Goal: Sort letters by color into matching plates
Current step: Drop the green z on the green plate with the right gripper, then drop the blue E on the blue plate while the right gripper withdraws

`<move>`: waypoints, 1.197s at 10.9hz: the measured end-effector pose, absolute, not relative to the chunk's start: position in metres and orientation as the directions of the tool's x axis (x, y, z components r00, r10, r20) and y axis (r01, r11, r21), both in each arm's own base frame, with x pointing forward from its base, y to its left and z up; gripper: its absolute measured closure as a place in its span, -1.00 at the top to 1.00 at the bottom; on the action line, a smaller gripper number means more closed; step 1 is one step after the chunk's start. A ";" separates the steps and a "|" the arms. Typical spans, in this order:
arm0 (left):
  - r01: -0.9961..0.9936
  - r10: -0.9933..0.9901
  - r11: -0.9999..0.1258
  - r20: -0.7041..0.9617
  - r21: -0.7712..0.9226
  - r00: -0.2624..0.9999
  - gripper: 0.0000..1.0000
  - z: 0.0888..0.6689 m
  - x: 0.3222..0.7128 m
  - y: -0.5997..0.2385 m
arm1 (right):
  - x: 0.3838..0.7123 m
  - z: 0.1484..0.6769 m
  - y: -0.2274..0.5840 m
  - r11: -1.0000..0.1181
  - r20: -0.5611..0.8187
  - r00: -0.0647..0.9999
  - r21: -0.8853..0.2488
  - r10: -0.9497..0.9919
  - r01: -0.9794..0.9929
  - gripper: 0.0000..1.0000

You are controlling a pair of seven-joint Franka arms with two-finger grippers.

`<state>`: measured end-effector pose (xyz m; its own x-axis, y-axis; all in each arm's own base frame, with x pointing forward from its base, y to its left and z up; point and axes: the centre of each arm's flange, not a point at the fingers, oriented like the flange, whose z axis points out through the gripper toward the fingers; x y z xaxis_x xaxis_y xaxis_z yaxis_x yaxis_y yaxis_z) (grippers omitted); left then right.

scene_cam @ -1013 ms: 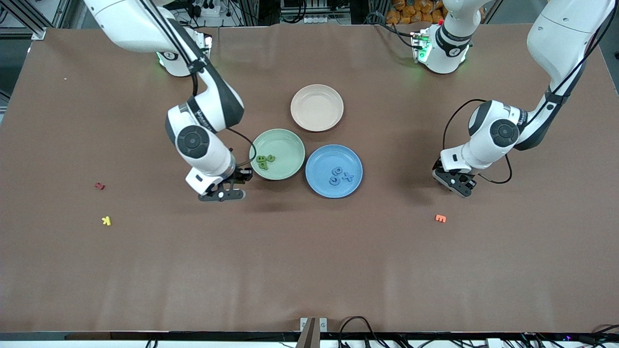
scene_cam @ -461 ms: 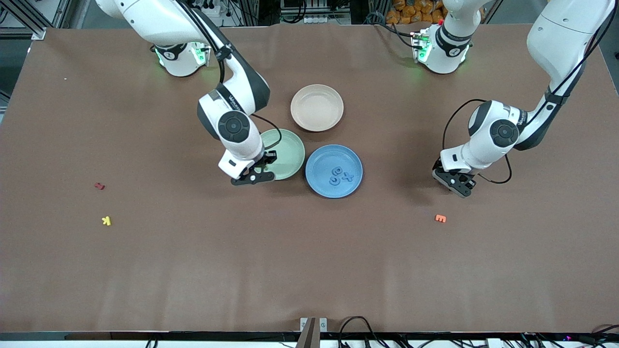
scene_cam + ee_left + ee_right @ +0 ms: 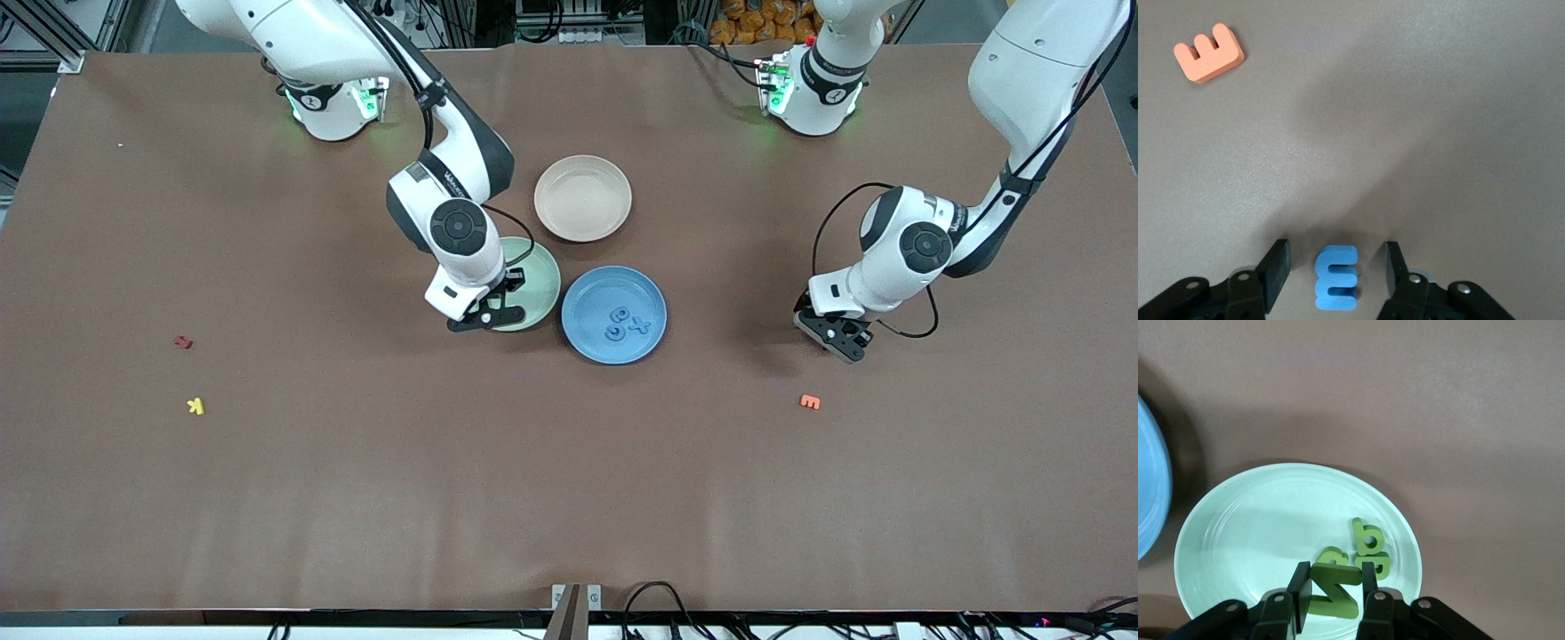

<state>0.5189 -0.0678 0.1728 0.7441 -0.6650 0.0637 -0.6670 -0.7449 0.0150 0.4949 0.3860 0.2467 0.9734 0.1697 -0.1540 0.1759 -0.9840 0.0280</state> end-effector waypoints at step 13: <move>-0.667 -0.666 -0.745 0.050 0.010 0.745 -0.44 0.178 0.521 -0.066 | 0.531 0.255 0.355 -0.989 -0.137 0.983 0.063 0.123 0.132 1.00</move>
